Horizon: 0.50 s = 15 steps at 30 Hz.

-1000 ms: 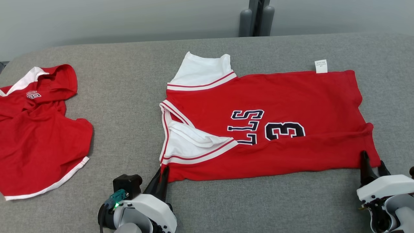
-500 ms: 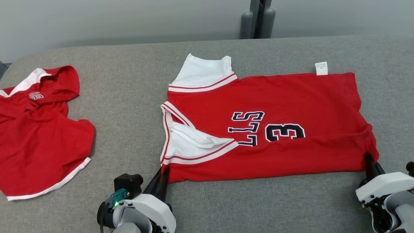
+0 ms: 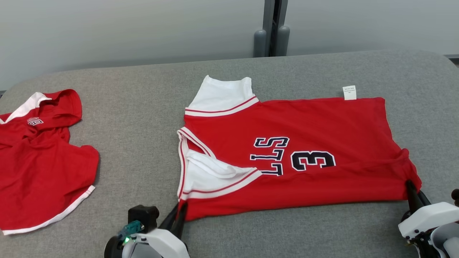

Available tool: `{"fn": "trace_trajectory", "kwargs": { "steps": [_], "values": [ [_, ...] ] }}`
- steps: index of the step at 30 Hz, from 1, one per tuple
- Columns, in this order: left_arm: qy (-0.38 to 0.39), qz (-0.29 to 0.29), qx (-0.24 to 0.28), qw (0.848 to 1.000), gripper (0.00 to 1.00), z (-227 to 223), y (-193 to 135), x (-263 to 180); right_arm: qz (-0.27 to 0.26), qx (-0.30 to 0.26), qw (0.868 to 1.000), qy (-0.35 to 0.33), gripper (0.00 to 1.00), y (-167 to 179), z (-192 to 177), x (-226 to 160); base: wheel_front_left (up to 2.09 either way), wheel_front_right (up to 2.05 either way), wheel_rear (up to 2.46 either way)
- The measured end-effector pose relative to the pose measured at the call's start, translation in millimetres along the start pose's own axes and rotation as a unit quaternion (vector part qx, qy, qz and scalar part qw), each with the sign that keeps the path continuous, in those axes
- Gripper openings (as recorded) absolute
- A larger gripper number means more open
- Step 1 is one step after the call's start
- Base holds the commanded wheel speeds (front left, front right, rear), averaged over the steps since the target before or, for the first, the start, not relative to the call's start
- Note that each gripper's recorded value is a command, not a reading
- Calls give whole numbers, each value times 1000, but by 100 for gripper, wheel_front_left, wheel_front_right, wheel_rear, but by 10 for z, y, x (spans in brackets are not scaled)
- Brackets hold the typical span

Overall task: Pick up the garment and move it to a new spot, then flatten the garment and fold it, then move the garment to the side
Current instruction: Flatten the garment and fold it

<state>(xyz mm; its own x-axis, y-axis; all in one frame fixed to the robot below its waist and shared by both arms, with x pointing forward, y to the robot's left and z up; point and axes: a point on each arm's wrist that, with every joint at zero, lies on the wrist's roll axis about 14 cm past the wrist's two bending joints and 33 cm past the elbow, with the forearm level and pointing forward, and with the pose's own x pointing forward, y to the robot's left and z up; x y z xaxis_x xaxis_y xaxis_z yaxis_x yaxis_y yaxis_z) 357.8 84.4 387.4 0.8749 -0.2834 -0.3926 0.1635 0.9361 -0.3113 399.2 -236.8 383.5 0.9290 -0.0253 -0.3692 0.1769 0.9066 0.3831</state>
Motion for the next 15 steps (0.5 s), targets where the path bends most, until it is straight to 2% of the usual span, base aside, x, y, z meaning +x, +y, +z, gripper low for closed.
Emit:
{"fn": "trace_trajectory", "kwargs": {
  "steps": [5,15],
  "values": [
    [45,-14,5,999,0,-167,-50,-126,-1,-3,1000,11,0,-28,-40,-50,0,0,0],
    [117,-35,23,992,0,-396,-56,-472,0,-11,997,75,0,-118,-268,-231,0,0,0]
  ]
}}
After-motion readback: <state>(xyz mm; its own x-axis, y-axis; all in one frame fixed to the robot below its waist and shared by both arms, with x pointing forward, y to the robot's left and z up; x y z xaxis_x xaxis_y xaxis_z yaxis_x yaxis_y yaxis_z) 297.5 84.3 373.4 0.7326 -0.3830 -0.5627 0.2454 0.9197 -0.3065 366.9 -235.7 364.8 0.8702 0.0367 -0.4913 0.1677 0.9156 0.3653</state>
